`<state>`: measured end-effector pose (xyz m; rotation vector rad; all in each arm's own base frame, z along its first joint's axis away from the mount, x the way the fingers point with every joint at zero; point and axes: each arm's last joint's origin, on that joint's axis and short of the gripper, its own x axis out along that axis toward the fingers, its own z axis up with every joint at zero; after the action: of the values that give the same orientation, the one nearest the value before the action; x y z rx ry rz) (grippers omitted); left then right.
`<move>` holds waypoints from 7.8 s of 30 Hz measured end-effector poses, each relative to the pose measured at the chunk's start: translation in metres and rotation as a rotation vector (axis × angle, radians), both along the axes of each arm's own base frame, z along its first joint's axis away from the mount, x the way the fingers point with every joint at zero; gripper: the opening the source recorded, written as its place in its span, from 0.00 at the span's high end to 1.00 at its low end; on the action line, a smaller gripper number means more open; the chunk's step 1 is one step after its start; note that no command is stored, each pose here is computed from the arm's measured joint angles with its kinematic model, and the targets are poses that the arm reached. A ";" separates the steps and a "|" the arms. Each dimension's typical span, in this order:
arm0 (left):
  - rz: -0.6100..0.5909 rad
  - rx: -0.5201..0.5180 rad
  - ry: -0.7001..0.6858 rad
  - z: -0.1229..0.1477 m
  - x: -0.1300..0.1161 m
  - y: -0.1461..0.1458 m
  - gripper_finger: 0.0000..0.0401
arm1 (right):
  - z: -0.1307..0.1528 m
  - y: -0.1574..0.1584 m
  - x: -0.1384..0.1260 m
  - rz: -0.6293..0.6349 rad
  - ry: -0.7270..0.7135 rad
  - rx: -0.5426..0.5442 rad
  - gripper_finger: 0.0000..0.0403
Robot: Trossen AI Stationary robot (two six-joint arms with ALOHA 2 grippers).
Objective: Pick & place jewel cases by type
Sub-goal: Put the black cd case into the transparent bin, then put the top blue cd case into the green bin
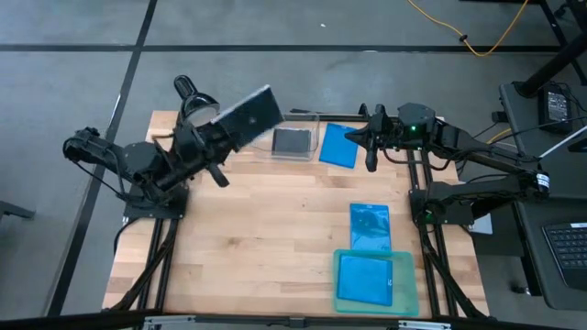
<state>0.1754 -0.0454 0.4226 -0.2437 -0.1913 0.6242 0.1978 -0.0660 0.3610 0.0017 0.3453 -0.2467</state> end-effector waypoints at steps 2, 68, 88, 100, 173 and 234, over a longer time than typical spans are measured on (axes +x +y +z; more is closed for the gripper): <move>-0.091 -0.160 -0.107 -0.001 -0.001 0.003 0.94 | 0.000 0.000 0.000 0.006 0.008 -0.013 0.97; -0.089 -0.892 0.405 -0.206 0.114 0.242 0.94 | -0.005 0.004 -0.001 0.190 0.081 -0.149 0.97; -0.230 -0.893 0.368 -0.210 0.119 0.249 0.67 | -0.007 0.004 -0.001 0.202 0.099 -0.172 0.97; -0.250 -0.886 0.337 -0.195 0.113 0.246 0.52 | -0.007 0.004 -0.001 0.203 0.100 -0.173 0.97; -0.208 -0.413 0.414 -0.105 0.100 0.114 0.52 | -0.224 -0.027 0.115 0.016 0.846 0.467 0.97; -0.292 -0.499 0.690 -0.127 0.089 0.064 0.52 | -0.145 0.083 0.146 0.115 0.837 -0.012 0.97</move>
<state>0.2641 0.0188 0.2958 -0.5095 0.6637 0.4254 0.3433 0.0173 0.2159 -0.1360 1.1731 -0.1236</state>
